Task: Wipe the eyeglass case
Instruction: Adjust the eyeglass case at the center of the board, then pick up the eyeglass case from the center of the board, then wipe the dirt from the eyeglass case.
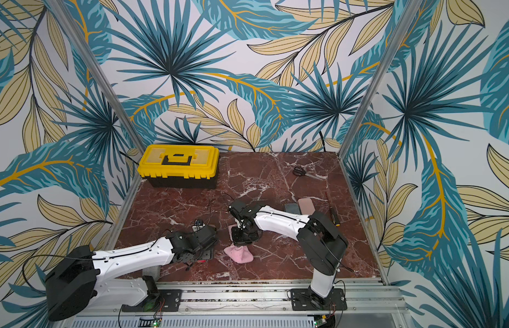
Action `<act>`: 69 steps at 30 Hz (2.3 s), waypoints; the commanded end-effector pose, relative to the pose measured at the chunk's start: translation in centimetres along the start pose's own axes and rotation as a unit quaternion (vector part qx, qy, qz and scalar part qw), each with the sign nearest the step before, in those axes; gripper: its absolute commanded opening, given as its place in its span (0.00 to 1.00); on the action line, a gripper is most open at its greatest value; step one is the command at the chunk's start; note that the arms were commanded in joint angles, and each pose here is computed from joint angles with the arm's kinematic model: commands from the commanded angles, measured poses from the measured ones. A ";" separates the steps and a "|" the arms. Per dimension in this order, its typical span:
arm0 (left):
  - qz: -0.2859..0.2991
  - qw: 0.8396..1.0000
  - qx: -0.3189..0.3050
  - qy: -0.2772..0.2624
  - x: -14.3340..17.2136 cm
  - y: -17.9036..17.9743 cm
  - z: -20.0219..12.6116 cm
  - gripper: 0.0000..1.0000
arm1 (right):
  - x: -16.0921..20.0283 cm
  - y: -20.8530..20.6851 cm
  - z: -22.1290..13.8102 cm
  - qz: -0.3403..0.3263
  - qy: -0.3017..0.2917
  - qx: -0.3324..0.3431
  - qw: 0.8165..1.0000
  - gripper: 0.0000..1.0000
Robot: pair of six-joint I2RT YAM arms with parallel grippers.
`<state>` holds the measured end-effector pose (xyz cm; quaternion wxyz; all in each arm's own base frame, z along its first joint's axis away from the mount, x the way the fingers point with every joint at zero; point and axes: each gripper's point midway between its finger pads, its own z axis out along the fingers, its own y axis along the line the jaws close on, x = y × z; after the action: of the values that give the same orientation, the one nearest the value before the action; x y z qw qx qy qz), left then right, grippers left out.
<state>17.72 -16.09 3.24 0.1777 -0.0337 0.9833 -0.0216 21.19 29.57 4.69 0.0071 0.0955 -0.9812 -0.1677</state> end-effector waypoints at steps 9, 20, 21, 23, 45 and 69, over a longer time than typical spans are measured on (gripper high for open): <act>0.050 0.998 -0.046 0.015 0.3 0.6 1.4 0.64 | -1.3 -2.5 -1.3 0.023 -0.014 0.000 1.000 0.00; 0.052 0.998 0.039 0.004 -0.8 -3.1 0.7 0.50 | -1.7 -4.1 -1.3 0.043 -0.008 0.004 0.999 0.00; 0.056 0.997 0.054 0.002 -1.1 -3.7 0.4 0.50 | -1.8 -4.5 -1.4 0.047 -0.009 0.006 0.999 0.00; 0.063 0.994 0.087 0.006 -1.4 -5.1 -0.4 0.49 | -2.2 -5.4 -1.7 0.055 -0.015 0.013 0.998 0.00; 0.035 0.872 0.478 0.097 -4.7 -18.2 -0.7 0.09 | -6.6 -14.4 -4.8 0.176 -0.069 0.107 0.976 0.00; -0.025 0.851 0.499 0.163 -4.0 -15.1 3.3 0.00 | 0.3 0.6 -0.4 0.211 0.008 -0.130 0.969 0.00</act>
<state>24.32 -31.53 4.37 0.0197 0.0487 0.8441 -0.5336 21.63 26.77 3.20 0.0321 -0.0900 -0.9748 -0.2014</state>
